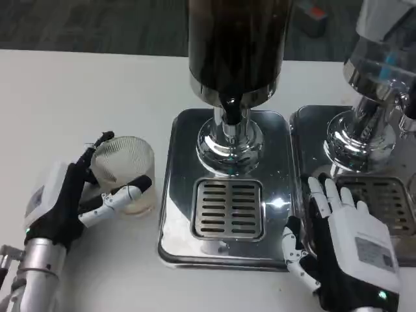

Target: Grasp the cup under the faucet to collect the drink, then remove the cup.

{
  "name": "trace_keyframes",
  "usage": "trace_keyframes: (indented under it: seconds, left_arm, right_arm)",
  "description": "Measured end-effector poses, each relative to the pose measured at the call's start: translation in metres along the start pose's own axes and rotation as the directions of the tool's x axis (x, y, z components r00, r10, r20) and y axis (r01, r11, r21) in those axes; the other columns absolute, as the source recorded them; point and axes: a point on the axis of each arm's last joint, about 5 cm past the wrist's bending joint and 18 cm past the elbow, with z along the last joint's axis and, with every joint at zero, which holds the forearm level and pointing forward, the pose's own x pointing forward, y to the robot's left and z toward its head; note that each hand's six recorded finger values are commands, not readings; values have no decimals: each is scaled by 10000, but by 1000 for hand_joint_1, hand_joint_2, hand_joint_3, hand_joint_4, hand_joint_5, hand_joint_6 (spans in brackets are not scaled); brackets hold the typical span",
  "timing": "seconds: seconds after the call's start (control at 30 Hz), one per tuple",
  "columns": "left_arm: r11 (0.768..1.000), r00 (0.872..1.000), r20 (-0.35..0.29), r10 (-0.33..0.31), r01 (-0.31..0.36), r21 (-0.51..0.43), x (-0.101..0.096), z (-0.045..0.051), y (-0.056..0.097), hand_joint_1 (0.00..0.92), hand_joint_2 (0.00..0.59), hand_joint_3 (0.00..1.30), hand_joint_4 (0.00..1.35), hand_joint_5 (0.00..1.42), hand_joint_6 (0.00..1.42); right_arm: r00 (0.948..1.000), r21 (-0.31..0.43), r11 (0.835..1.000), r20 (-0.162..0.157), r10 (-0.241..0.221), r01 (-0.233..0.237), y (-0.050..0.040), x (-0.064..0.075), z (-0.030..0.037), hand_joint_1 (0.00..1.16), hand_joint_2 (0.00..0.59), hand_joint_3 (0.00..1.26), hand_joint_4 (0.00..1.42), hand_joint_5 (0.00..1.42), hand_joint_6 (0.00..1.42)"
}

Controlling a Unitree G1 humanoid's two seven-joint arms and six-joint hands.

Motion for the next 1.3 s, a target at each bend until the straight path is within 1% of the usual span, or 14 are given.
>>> trace_keyframes:
  seconds: [0.13,0.3,0.43,0.5,0.6,0.7,0.9,1.1,1.3]
  left_arm:
    - [10000,9999,43,96,-96,-5,7,5,0,372,103,377,469,771,881]
    - [9996,9996,275,-9,2,271,-4,13,-33,373,105,385,488,780,896]
    - [9994,9994,333,13,-25,340,-10,14,-45,373,111,395,491,777,896]
    - [9991,9993,347,120,-134,402,-21,9,-52,376,115,398,496,784,904]
    - [9981,9989,425,213,-237,561,-29,5,-56,396,119,429,534,826,959]
    - [9948,9965,661,514,-569,843,-47,0,-62,414,118,467,569,852,991]
    - [9928,9939,750,809,-870,822,-49,3,-65,435,119,504,617,880,1021]
    - [9910,9913,818,1028,-1091,780,-45,9,-66,454,107,519,627,900,1041]
    - [9896,9888,936,1166,-1237,729,-34,23,-65,463,108,521,631,900,1057]
  right_arm:
    - [10000,5,10000,-29,16,-16,1,-7,-3,214,549,64,0,0,0]
    - [10000,12,10000,-30,16,-16,0,-7,-2,215,551,64,0,0,0]
    - [10000,10,10000,-31,31,-31,0,-7,-2,216,552,64,0,0,0]
    - [10000,9,10000,-31,33,-33,0,-6,-2,216,552,64,0,0,0]
    - [10000,10,10000,-28,31,-31,-1,-5,-2,216,552,64,0,0,0]
    - [10000,14,10000,-18,21,-21,-2,-2,0,216,552,64,0,0,0]
    - [10000,40,10000,-8,-1,1,-4,3,5,215,548,64,0,0,0]
    - [10000,42,10000,-16,-7,7,-4,4,4,213,544,64,0,0,0]
    - [10000,62,10000,-29,-18,18,-4,5,6,212,543,64,0,0,0]
